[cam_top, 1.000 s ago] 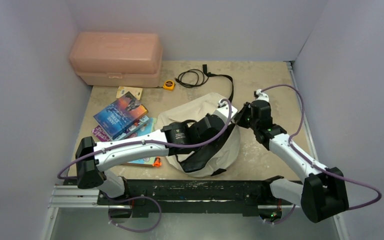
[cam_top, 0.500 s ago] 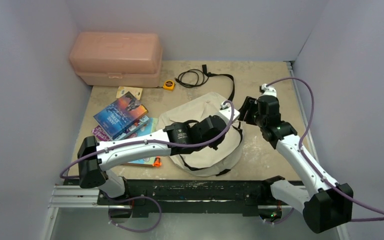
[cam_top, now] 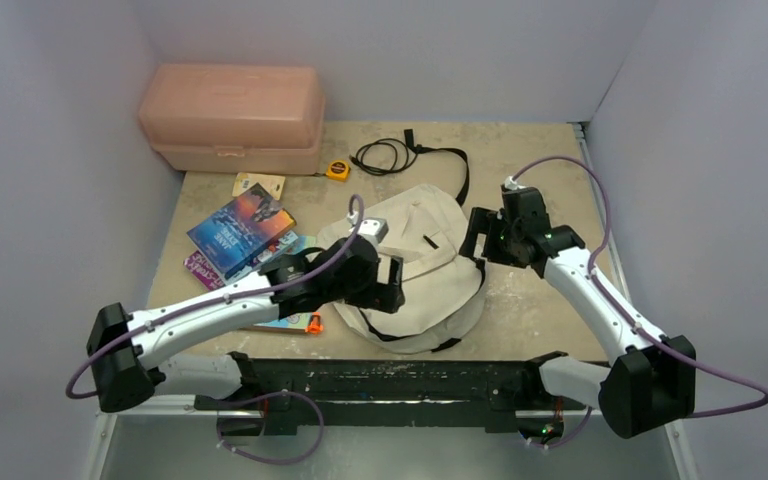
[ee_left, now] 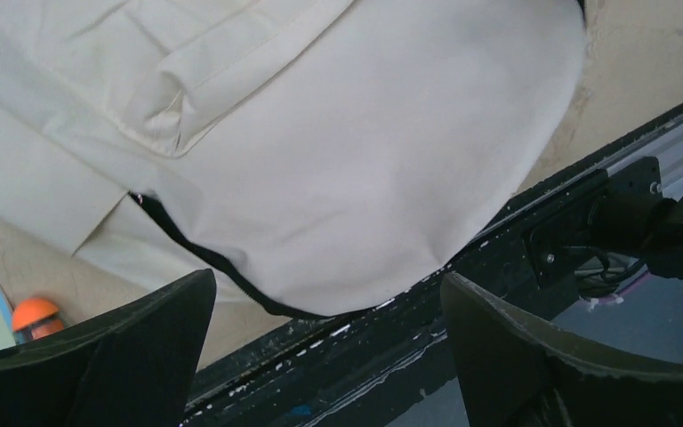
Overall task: Pack the student bag
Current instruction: Unzip the student bag at the center of the board, then adjust the student bag at the center of the board.
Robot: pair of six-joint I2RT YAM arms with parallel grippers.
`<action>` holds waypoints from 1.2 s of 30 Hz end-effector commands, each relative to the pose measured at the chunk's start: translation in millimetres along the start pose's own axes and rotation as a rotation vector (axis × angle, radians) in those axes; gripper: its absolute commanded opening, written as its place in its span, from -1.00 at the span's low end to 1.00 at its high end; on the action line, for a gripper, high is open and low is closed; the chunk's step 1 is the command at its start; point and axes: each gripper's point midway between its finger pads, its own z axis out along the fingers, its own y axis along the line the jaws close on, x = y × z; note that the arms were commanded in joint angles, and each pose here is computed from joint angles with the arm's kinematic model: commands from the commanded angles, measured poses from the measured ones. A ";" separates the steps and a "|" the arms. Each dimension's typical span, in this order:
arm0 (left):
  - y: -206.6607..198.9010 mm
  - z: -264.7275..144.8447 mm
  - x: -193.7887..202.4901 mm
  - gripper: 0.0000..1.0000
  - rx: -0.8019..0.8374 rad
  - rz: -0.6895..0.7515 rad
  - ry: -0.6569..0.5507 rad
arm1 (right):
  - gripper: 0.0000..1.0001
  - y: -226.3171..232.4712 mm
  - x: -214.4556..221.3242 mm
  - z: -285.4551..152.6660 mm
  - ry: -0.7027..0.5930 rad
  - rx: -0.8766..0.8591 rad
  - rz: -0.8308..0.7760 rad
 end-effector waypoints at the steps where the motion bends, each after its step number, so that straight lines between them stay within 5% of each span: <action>1: 28.9 8.2 33.1 0.93 -0.047 -0.291 0.065 | 0.87 1.6 3.3 -8.1 0.066 0.020 0.027; 9: 60.1 56.2 44.6 0.99 -0.219 -0.250 0.071 | 0.59 -30.7 39.2 31.6 0.119 0.145 0.081; 13: 60.5 90.1 57.7 1.00 -0.194 -0.285 0.070 | 0.48 -25.8 56.6 45.1 0.109 0.076 0.138; 17: 42.0 118.4 56.5 0.97 -0.153 -0.270 0.122 | -0.16 -18.9 80.3 42.4 0.148 0.015 0.242; 20: 30.6 142.8 47.6 0.97 -0.145 -0.226 0.155 | -0.33 -19.9 79.2 28.2 0.071 0.003 0.350; 27: -6.0 193.4 -34.2 0.98 -0.032 -0.177 0.163 | -0.35 -31.7 72.7 11.4 -0.108 -0.006 0.551; 32: -7.4 193.4 -95.9 0.97 -0.004 -0.127 0.133 | -0.26 -34.7 32.0 13.7 -0.200 0.051 0.471; 36: 7.7 160.0 -115.7 0.98 0.001 -0.078 0.106 | 0.07 -40.0 4.8 8.5 -0.248 0.119 0.370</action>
